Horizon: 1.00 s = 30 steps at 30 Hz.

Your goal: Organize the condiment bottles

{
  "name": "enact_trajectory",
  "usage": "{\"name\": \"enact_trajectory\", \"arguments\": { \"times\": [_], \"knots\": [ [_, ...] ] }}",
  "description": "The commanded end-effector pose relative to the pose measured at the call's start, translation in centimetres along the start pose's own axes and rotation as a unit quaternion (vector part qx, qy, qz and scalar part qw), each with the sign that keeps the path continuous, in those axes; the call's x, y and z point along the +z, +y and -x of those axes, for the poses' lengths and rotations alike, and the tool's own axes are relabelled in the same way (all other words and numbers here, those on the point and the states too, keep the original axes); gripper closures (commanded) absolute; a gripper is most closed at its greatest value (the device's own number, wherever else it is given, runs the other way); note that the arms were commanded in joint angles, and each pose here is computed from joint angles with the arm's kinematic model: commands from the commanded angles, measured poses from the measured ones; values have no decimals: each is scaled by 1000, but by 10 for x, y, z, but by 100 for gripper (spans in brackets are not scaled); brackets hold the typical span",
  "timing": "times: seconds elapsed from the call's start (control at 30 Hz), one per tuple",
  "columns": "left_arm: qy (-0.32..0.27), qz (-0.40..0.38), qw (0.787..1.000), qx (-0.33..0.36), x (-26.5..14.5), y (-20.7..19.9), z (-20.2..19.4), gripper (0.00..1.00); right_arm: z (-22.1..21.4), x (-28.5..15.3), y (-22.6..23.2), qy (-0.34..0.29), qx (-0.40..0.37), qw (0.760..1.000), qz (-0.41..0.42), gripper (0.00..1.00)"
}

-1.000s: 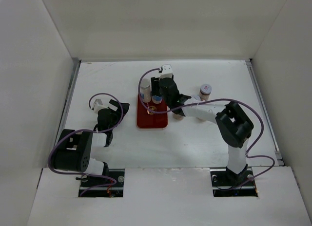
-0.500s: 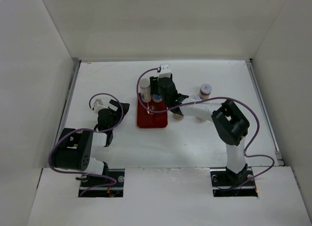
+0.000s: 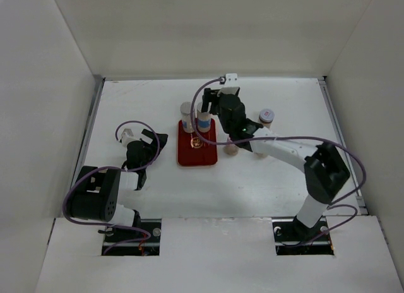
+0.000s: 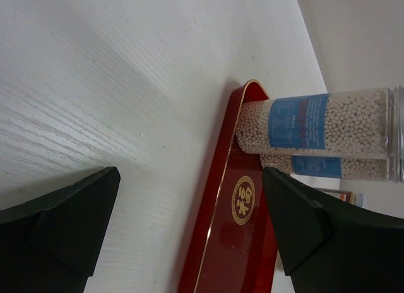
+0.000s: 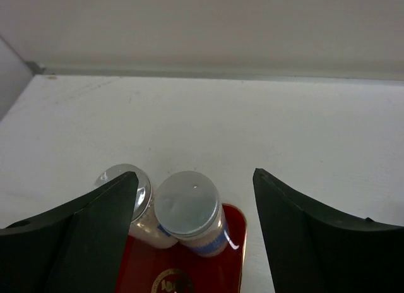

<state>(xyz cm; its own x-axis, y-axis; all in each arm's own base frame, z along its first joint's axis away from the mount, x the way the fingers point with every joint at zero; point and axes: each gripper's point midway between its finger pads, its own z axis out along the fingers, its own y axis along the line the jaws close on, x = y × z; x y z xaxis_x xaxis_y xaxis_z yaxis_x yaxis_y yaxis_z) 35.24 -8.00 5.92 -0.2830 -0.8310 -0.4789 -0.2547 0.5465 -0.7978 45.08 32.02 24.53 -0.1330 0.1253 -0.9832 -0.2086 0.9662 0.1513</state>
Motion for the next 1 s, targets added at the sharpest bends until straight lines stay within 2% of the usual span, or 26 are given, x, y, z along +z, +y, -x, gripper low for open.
{"name": "enact_trajectory", "arguments": {
  "times": [0.0, 0.07, 0.13, 0.17, 0.23, 0.3, 0.37, 0.4, 0.53, 0.7, 0.97],
  "knots": [
    [-16, -35, 999, -4, -2, -20, 10, 0, 36, -30, -21, -32, 43, 998, -15, 22],
    [-20, -32, 999, -4, -2, -18, 12, 0, 19, -47, -35, -12, 42, 999, -20, 31],
    [-15, -31, 999, -5, -1, -16, 10, 0, -2, -64, -48, 16, 33, 999, -27, 57],
    [-14, -31, 999, -5, 0, -17, 9, 0, -14, -71, -58, 30, 29, 998, -35, 65],
    [-16, -31, 999, -5, 0, -18, 10, 0, -33, -83, -71, 57, 31, 997, -45, 68],
    [-17, -31, 999, -5, 0, -18, 10, 0, -43, -91, -79, 72, 28, 996, -49, 62],
    [-14, -33, 999, -5, -1, -18, 10, 0, -54, -95, -88, 85, 17, 995, -54, 40],
    [-15, -35, 999, -5, -1, -19, 11, 0, -59, -95, -93, 89, 15, 994, -58, 32],
    [-23, -30, 999, -5, -2, -18, 13, 0, -81, -98, -87, 126, 13, 992, -27, 17],
    [-14, -29, 999, -4, 1, -17, 8, 0, -101, -97, -86, 152, 2, 988, -24, 15],
    [-15, -29, 999, -5, 1, -17, 8, 0, -111, -95, -83, 165, -9, 986, -19, 24]
  ]
}}
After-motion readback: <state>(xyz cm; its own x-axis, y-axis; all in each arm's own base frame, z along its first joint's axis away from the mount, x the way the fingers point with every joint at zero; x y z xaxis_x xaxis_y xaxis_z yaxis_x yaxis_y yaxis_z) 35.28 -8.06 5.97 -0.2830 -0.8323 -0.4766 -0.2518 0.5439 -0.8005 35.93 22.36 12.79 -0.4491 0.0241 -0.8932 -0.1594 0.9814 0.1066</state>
